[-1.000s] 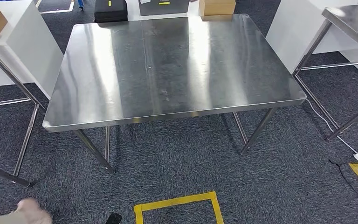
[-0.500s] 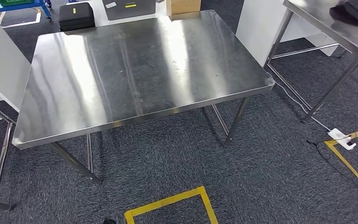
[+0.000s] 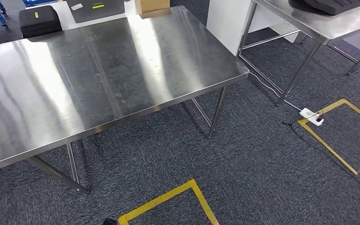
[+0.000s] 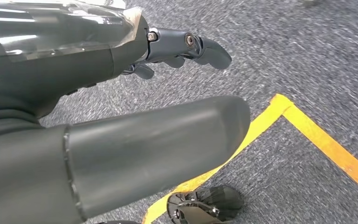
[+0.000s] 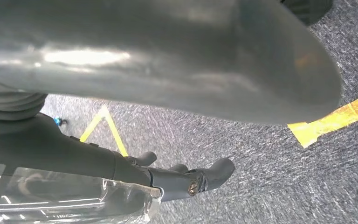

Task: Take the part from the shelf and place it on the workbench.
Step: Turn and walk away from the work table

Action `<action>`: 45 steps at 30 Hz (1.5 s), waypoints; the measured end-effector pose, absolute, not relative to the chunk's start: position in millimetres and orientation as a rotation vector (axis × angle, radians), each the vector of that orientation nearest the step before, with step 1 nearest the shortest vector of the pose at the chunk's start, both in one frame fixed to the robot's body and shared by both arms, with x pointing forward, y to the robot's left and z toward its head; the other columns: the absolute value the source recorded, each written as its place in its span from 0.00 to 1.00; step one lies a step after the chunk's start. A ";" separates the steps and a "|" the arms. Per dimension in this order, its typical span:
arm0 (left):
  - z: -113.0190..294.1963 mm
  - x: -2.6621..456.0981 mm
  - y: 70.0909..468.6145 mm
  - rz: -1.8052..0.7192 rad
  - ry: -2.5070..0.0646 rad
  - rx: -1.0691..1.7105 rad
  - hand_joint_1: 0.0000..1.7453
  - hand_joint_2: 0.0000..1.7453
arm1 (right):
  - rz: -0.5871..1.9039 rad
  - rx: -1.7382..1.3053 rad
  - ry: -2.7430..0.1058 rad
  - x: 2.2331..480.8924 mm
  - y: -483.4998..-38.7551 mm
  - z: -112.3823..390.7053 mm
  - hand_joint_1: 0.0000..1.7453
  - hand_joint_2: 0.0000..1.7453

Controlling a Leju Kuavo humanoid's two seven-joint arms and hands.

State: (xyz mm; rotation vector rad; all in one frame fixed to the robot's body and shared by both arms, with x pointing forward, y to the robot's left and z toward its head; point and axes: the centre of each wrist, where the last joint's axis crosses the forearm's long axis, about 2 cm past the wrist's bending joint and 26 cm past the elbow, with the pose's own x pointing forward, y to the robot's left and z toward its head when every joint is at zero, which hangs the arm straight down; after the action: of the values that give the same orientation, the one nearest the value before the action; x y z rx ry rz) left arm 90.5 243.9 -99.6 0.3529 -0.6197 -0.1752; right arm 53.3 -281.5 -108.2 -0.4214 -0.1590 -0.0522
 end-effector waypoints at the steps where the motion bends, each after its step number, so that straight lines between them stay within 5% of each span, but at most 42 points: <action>1: -99.6 90.6 244.2 -0.174 -0.620 0.354 0.00 0.00 | -0.046 -0.424 -0.161 53.9 -281.4 -108.1 0.00 0.00; 45: -102.3 74.7 243.1 -0.188 -0.614 0.368 0.00 0.00 | 0.083 -0.428 -0.186 42.5 -279.5 -109.4 0.00 0.00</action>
State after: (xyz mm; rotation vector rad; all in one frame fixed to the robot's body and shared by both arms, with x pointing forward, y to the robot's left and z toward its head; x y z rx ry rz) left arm 74.7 243.1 -102.3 0.3681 -0.6136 -0.1880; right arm 42.5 -279.5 -109.4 -0.4284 -0.1863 0.0833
